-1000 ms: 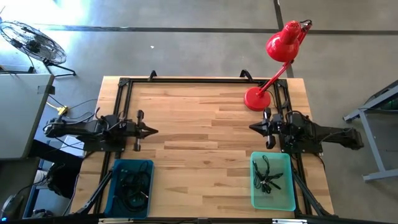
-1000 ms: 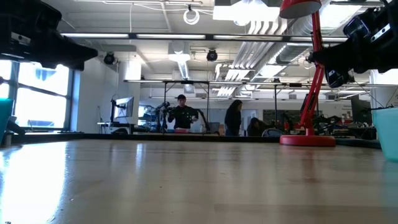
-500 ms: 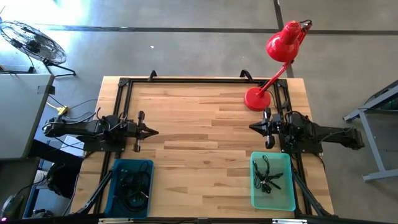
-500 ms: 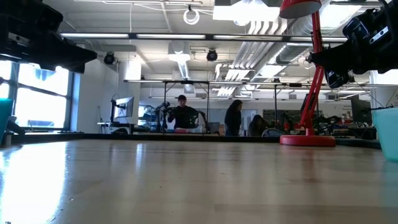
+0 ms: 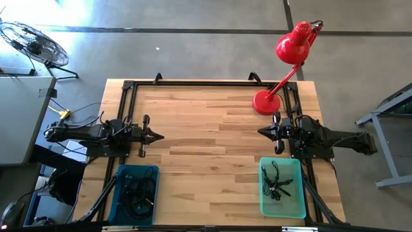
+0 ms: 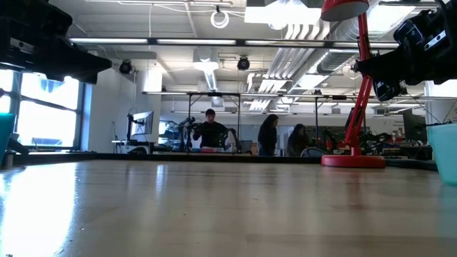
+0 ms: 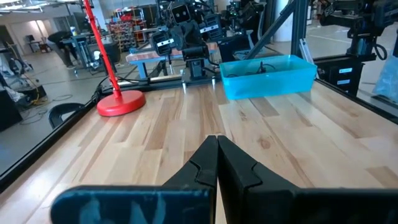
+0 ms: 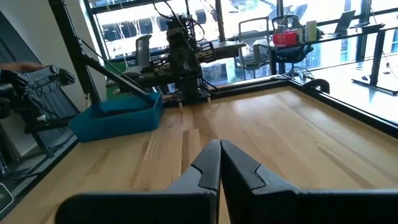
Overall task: Pick & Place USB Port
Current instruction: Return to Home Position
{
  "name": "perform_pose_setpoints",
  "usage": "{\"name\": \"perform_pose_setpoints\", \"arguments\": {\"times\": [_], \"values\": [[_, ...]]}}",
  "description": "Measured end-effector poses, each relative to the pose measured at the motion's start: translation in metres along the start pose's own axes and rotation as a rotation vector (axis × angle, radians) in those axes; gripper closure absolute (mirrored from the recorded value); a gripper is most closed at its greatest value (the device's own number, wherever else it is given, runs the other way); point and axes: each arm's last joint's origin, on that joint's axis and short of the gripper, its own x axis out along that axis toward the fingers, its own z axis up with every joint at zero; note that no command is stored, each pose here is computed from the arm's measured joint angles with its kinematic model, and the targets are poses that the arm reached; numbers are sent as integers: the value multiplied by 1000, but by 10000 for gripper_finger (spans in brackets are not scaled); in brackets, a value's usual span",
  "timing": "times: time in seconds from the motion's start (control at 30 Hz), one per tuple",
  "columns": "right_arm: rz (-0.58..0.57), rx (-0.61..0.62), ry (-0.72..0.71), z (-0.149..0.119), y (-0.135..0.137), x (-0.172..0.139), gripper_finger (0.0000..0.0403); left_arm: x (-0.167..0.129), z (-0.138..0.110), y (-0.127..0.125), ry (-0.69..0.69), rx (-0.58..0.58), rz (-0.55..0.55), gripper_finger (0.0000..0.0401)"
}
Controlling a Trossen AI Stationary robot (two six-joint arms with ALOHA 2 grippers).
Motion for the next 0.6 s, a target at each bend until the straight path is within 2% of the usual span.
{"name": "perform_pose_setpoints", "arguments": {"times": [0.13,0.33,0.6], "values": [[0,0,0,0,0,0,402,0,0,0,-4,1,0,401],[1,0,-1,0,0,0,402,-5,8,1,-96,-1,12,401],[1,0,-1,0,0,0,402,-6,9,1,-83,-1,12,401]]}}
